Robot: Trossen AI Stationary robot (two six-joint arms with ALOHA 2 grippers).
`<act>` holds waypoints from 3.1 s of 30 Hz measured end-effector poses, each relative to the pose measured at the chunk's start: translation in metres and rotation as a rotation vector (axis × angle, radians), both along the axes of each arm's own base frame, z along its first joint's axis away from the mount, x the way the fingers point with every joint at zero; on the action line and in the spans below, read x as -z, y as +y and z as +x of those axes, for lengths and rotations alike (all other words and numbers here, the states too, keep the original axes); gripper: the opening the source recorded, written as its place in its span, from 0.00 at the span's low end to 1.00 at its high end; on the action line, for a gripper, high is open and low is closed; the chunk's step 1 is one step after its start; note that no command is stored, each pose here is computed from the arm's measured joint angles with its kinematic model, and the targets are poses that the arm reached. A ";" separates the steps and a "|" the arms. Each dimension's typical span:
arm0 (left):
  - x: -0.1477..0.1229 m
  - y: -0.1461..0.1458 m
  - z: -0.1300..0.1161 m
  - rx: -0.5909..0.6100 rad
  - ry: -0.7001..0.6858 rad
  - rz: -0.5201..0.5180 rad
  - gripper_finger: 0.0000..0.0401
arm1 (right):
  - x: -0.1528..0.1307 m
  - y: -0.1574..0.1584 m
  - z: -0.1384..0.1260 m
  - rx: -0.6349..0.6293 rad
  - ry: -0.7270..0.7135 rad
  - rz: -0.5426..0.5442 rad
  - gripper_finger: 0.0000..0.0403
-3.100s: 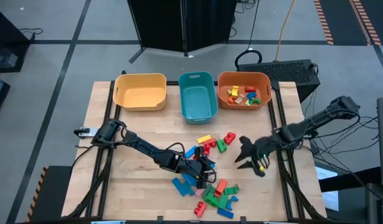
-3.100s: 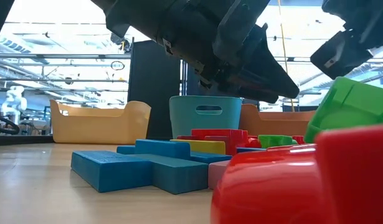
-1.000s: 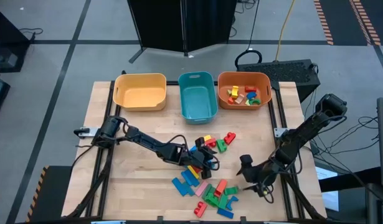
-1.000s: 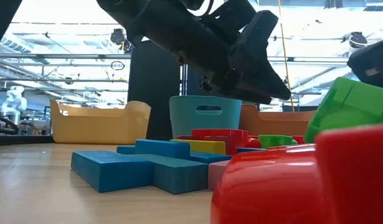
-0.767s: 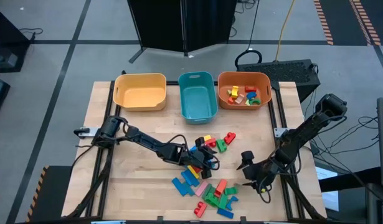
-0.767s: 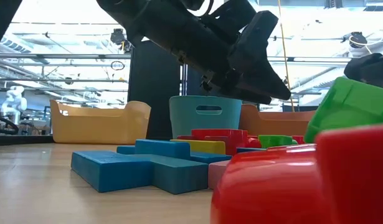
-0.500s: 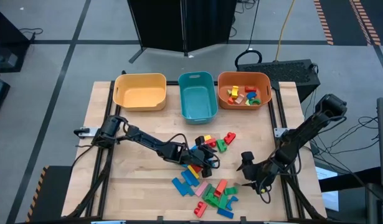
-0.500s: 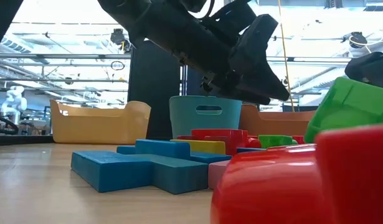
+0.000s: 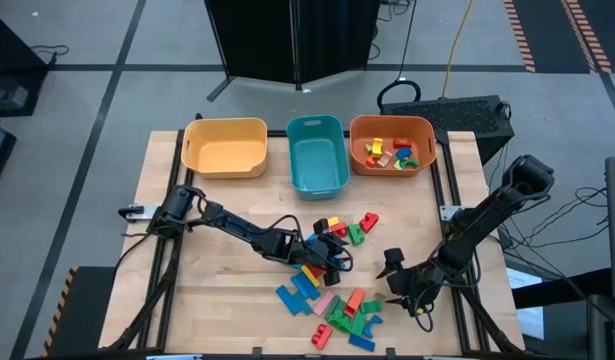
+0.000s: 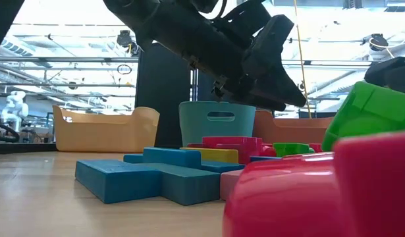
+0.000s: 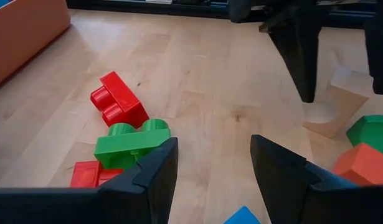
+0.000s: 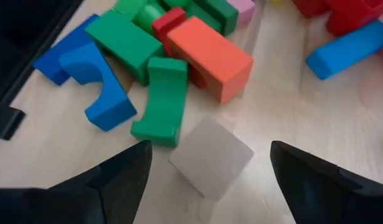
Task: Sort blocks by size
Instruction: Put the light brown arch block into the orange bin
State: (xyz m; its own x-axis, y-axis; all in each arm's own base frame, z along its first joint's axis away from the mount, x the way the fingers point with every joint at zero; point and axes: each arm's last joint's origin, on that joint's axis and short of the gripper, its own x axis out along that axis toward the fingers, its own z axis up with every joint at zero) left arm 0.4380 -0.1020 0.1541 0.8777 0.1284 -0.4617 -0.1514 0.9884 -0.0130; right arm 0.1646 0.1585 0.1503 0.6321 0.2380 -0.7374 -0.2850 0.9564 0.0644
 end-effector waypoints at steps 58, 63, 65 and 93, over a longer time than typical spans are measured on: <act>0.001 -0.005 -0.002 0.013 0.008 0.002 0.48 | 0.014 -0.001 0.026 0.336 -0.018 0.232 0.92; 0.001 -0.006 -0.002 0.014 0.008 0.002 0.48 | 0.023 -0.005 0.029 0.468 -0.070 0.173 0.93; 0.001 -0.006 -0.002 0.014 0.009 0.002 0.48 | 0.025 -0.006 0.028 0.488 -0.061 0.162 0.93; 0.001 -0.006 -0.002 0.014 0.018 0.006 0.48 | 0.017 -0.016 0.031 0.544 -0.154 0.076 0.29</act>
